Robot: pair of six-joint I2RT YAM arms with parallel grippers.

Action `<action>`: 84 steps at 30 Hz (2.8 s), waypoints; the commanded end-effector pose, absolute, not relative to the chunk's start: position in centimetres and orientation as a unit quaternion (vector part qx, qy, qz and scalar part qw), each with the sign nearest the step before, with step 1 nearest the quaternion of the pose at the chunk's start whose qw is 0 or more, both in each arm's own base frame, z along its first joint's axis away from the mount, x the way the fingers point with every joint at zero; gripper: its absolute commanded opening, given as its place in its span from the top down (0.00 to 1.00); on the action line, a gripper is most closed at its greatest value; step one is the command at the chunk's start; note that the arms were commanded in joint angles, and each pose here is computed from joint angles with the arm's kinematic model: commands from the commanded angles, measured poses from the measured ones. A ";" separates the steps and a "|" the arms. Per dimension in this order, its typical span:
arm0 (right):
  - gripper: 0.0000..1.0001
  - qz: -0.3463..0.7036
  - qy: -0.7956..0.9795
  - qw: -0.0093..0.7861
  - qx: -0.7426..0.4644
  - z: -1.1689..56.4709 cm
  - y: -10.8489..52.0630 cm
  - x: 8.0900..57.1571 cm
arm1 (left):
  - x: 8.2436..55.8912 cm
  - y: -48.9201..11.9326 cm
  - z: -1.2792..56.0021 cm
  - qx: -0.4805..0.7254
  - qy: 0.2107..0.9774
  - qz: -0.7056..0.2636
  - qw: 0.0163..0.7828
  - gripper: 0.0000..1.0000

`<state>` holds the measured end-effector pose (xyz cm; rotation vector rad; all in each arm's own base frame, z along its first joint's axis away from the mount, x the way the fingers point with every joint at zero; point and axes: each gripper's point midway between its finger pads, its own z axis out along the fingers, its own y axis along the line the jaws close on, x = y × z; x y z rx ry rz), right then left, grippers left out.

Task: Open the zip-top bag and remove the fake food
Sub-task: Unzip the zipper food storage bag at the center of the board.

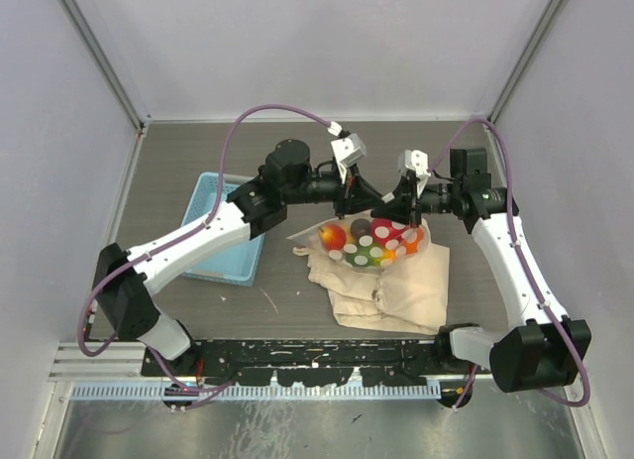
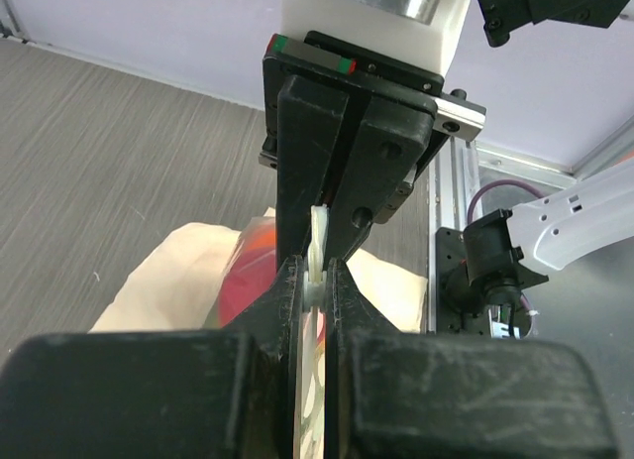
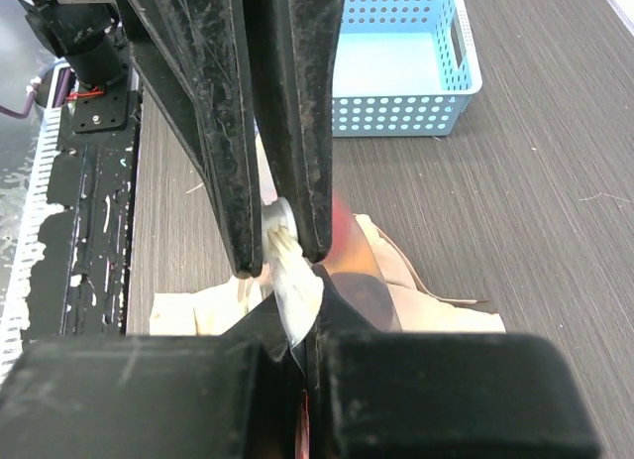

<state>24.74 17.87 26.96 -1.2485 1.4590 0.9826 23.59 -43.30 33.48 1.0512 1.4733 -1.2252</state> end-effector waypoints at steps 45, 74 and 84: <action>0.99 0.418 0.577 0.511 -0.481 29.6 15.8 25.2 | 24.4 -38.8 34.7 0.452 0.594 -0.429 0.509 1.00; 0.99 0.415 0.585 0.515 -0.468 29.4 15.0 25.7 | 24.5 -37.0 33.0 0.450 0.609 -0.414 0.505 1.00; 0.99 0.413 0.588 0.517 -0.465 29.3 14.7 25.9 | 24.5 -36.3 32.4 0.449 0.616 -0.406 0.503 1.00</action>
